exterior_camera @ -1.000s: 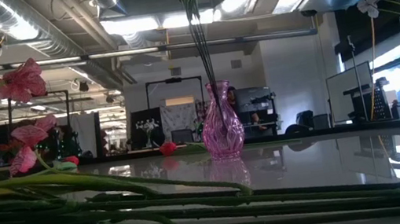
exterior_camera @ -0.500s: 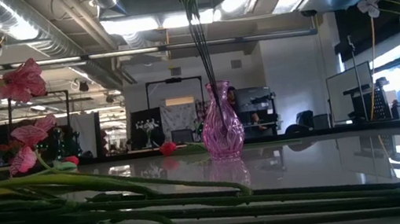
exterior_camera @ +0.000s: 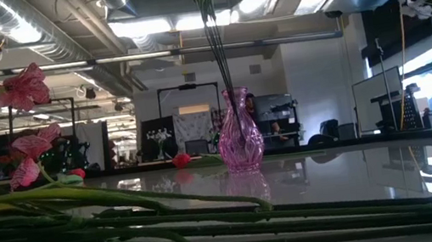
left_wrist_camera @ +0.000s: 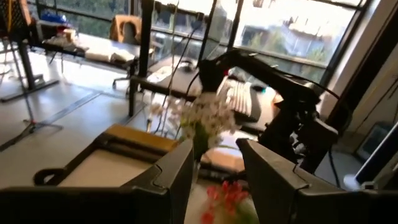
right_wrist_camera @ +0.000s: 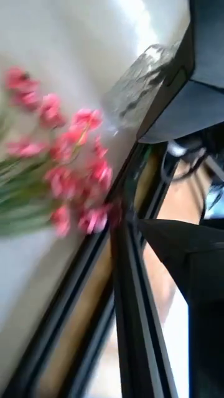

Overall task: Sort flowers into vase by color
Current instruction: Adjust the transparent vase

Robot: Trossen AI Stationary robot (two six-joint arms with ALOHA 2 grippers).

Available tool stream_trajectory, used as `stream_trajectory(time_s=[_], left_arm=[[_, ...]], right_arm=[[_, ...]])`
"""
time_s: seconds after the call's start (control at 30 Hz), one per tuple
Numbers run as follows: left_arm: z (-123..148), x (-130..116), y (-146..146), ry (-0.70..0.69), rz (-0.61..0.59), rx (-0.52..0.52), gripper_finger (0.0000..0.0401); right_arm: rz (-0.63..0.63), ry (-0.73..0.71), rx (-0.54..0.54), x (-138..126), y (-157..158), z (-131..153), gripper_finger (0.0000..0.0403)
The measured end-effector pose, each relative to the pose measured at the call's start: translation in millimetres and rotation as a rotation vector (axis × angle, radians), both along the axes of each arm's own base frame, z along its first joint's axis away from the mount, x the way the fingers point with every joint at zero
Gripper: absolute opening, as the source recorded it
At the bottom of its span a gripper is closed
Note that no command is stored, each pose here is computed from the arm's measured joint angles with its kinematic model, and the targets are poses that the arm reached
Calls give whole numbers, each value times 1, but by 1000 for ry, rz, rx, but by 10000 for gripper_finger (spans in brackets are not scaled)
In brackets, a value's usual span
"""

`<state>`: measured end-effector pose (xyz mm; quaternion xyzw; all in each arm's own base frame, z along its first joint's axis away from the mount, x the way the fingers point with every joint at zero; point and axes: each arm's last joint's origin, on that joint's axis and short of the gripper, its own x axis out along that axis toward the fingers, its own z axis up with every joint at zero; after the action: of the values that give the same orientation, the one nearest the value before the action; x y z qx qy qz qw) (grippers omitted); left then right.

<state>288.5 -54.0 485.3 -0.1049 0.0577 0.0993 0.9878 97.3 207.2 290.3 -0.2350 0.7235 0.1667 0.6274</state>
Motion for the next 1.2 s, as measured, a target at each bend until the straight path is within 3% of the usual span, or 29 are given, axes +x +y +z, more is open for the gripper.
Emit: stream_trajectory(time_s=[0.2, 0.43, 0.7, 1.07, 1.2], left_arm=[[-9, -2, 0, 96, -2, 27, 138], [-12, -3, -1, 142, -19, 95, 138], [-12, -3, -1, 150, -27, 137, 138], [-12, -3, -1, 150, -27, 136, 138], [-12, -3, -1, 147, -25, 129, 138]], right_arm=[[-18, 87, -226, 13, -22, -53, 209], [-76, 172, -300, 33, -50, -74, 209], [-175, 208, -278, 60, -78, -75, 209], [-339, 318, -148, 85, -116, -74, 209], [-343, 337, -115, 91, -128, -74, 209]])
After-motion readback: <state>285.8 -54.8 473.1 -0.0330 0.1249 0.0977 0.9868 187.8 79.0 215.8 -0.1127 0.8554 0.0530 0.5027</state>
